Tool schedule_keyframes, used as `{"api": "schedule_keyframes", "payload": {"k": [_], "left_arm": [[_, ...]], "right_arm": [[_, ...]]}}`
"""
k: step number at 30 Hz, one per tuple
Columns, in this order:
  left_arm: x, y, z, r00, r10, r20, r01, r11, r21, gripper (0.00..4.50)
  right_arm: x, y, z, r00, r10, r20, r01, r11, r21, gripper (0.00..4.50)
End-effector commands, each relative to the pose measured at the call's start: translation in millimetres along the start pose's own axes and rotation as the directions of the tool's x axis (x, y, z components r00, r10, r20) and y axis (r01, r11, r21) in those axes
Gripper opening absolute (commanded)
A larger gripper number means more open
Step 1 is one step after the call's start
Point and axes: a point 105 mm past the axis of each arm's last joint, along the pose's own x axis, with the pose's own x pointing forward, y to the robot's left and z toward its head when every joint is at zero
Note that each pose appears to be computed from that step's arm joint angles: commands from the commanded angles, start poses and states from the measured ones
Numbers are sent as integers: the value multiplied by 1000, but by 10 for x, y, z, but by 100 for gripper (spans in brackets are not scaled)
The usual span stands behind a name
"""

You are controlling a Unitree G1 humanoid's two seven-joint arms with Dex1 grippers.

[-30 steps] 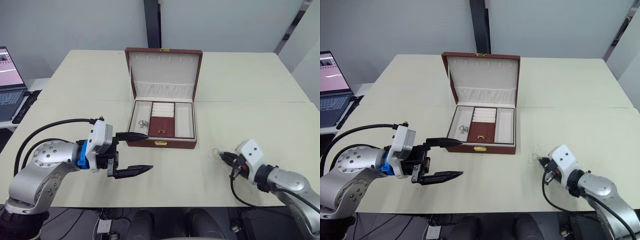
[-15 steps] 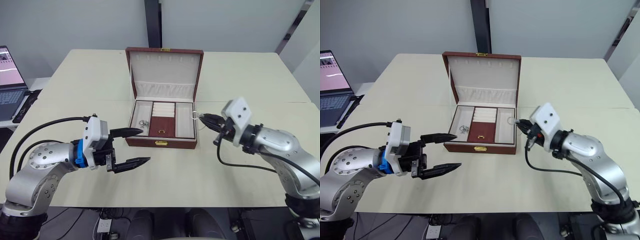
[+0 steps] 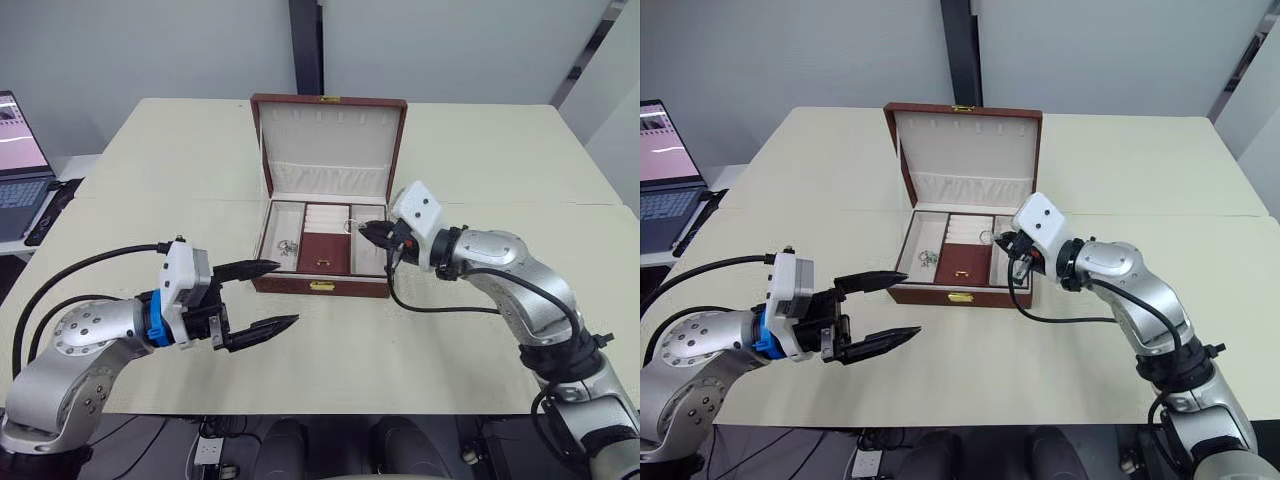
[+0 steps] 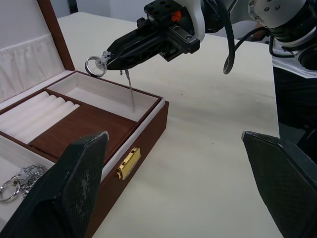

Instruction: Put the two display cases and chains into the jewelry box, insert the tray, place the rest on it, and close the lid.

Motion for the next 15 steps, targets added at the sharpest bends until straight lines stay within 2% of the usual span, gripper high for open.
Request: {"api": "schedule_keyframes", "payload": {"k": [1, 7, 9, 11, 15], "left_arm": [[-18, -33, 101, 1000, 5, 19, -6, 999, 34, 450], [-47, -32, 106, 1000, 16, 14, -16, 999, 36, 450], [-51, -24, 108, 1000, 20, 13, -20, 999, 37, 450], [-56, -19, 109, 1000, 22, 14, -23, 999, 36, 450], [-55, 16, 166, 998, 39, 47, -40, 999, 17, 450]], "right_arm": [[21, -58, -19, 999, -32, -13, 32, 999, -32, 2], [52, -208, -167, 990, -117, -76, 117, 993, 3, 2], [54, -217, -173, 989, -121, -81, 122, 993, 8, 66], [49, -230, -163, 989, -128, -79, 129, 992, 9, 102], [-24, -266, -82, 989, -143, -42, 144, 989, 28, 208]]}}
